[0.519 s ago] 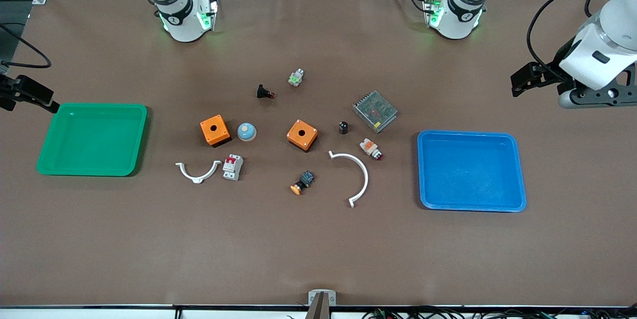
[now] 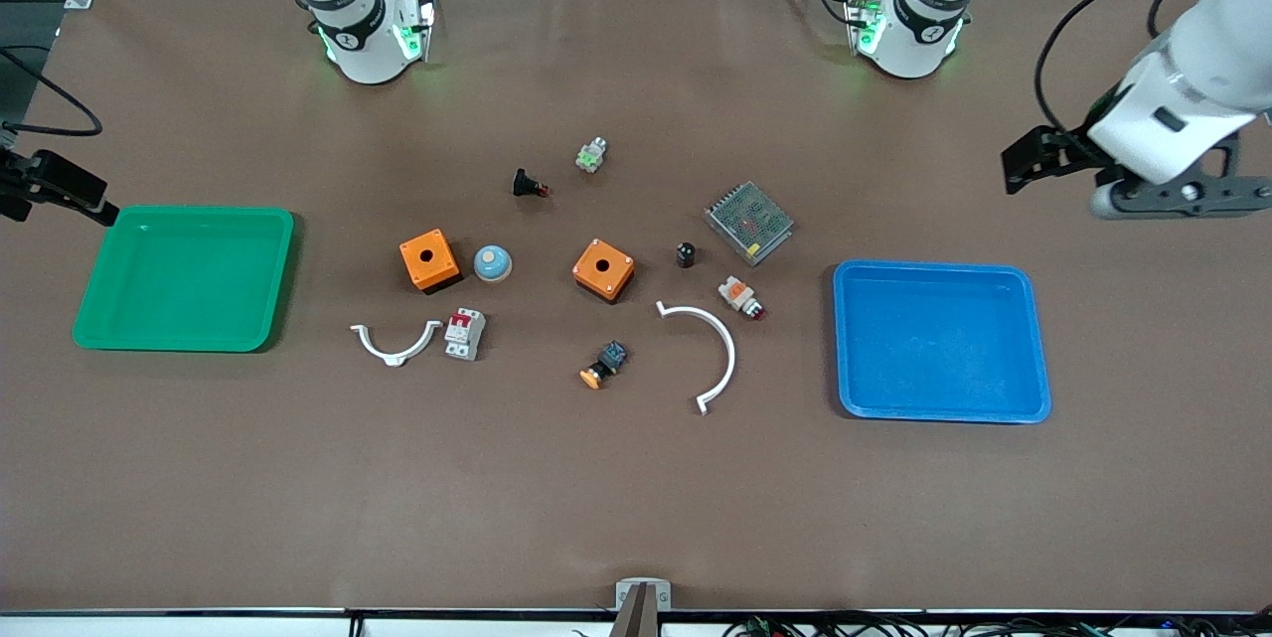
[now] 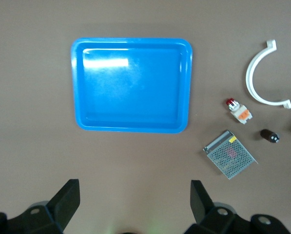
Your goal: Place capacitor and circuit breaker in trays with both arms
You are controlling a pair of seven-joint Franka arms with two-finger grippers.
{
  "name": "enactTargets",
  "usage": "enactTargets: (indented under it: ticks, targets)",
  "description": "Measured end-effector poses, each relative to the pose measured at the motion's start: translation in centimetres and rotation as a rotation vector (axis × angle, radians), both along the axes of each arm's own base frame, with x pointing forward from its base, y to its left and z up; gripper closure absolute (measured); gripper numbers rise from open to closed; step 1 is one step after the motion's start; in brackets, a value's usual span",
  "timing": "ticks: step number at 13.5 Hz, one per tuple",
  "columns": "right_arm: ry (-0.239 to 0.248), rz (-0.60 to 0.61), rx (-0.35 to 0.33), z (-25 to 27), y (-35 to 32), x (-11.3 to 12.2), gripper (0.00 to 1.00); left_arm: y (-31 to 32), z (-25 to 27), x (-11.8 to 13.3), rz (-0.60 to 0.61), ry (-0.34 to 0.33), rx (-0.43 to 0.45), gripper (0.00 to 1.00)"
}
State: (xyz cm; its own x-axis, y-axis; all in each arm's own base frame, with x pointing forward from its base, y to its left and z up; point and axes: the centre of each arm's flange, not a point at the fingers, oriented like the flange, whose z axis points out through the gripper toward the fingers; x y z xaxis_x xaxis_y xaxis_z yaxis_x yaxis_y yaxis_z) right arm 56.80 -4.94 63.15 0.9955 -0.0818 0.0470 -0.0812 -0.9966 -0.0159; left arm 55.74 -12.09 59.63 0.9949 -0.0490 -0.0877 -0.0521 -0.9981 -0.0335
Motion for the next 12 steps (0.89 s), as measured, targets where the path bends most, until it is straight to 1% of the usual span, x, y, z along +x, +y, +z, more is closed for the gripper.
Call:
enactTargets:
  ticks: [2, 4, 6, 7, 9, 11, 12]
  targets:
    - [0.001, 0.0, 0.0, 0.0, 0.0, 0.0, 0.0, -3.4, -3.6, 1.2, -0.053, 0.049, 0.002, 0.0]
    - [0.006, 0.007, 0.001, 0.0, 0.3, 0.0, 0.0, -7.7, -7.7, 2.3, -0.065, 0.06, 0.002, 0.0]
    - [0.021, 0.045, 0.003, -0.8, 2.5, 0.4, 0.0, -13.4, -12.7, 2.9, -0.004, 0.055, 0.006, 0.0]
    - [0.035, 0.07, 0.003, -1.5, 4.3, 0.9, 0.0, -16.2, -15.0, 2.7, 0.04, 0.051, 0.009, 0.0]
    - [0.076, 0.081, 0.001, -4.1, 9.1, 2.0, 0.0, -22.0, -20.1, 1.8, 0.122, 0.038, 0.009, 0.0]
    - [0.118, 0.043, -0.007, -7.1, 13.2, 2.9, 0.0, -26.5, -25.3, 0.6, 0.208, 0.01, -0.009, 0.0]
    - [0.126, 0.031, -0.01, -8.3, 14.5, 3.4, 0.0, -28.3, -28.1, -0.3, 0.265, -0.003, -0.019, 0.0]
